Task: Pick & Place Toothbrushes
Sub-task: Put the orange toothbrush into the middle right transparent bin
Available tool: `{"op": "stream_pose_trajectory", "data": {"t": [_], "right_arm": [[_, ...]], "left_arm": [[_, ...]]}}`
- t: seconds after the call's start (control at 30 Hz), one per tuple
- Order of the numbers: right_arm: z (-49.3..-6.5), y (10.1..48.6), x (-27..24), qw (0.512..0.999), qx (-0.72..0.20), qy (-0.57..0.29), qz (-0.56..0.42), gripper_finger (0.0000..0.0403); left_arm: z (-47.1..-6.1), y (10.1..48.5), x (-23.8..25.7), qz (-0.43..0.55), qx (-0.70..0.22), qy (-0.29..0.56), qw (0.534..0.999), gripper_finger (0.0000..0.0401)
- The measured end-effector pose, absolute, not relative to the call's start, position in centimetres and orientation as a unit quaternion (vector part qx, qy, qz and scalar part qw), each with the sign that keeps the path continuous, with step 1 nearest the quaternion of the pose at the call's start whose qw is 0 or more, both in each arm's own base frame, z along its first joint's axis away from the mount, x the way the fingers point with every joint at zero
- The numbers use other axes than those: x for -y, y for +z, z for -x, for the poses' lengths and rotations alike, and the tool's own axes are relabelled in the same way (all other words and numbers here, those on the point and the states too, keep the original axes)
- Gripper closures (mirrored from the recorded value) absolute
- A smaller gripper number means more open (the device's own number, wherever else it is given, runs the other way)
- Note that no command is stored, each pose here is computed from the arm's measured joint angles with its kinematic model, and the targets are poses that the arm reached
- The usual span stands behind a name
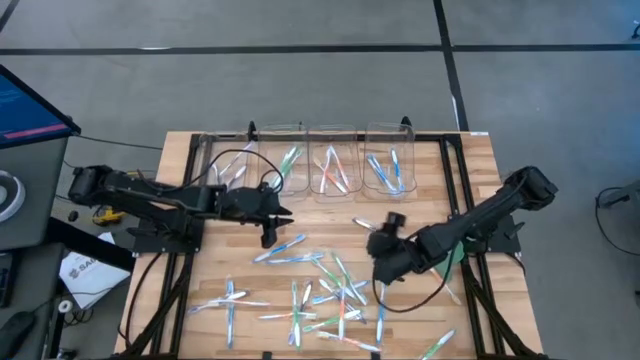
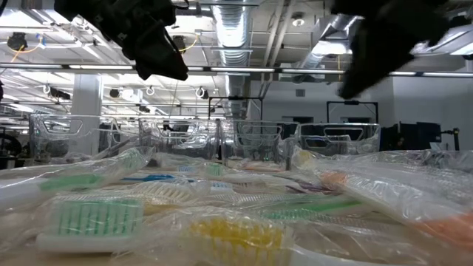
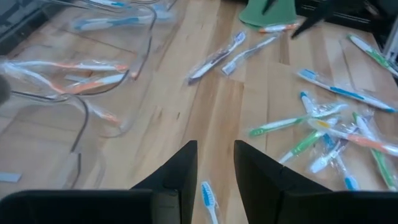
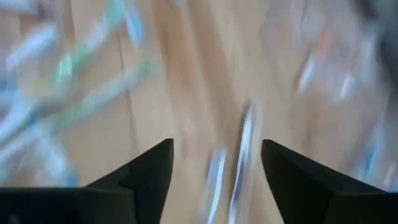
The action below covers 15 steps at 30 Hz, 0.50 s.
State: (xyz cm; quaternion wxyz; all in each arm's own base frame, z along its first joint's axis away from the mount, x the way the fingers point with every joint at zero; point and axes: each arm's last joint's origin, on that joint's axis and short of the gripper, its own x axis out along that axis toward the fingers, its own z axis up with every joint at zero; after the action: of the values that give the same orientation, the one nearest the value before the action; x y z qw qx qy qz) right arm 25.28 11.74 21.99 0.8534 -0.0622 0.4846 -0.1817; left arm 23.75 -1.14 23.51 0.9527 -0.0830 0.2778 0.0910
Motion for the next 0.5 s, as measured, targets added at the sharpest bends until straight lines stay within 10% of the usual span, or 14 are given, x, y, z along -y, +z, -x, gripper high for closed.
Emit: {"op": "stream_pose_trajectory", "data": {"t": [0.5], "right_arm": [[-20.2, 21.7, -12.7, 0.724, -0.632, -0.275, -0.034, 0.0148]], "left_arm": [[-23.6, 23.4, 2.0, 0.077, -0.285, 0.074, 0.953, 0.0302]]}}
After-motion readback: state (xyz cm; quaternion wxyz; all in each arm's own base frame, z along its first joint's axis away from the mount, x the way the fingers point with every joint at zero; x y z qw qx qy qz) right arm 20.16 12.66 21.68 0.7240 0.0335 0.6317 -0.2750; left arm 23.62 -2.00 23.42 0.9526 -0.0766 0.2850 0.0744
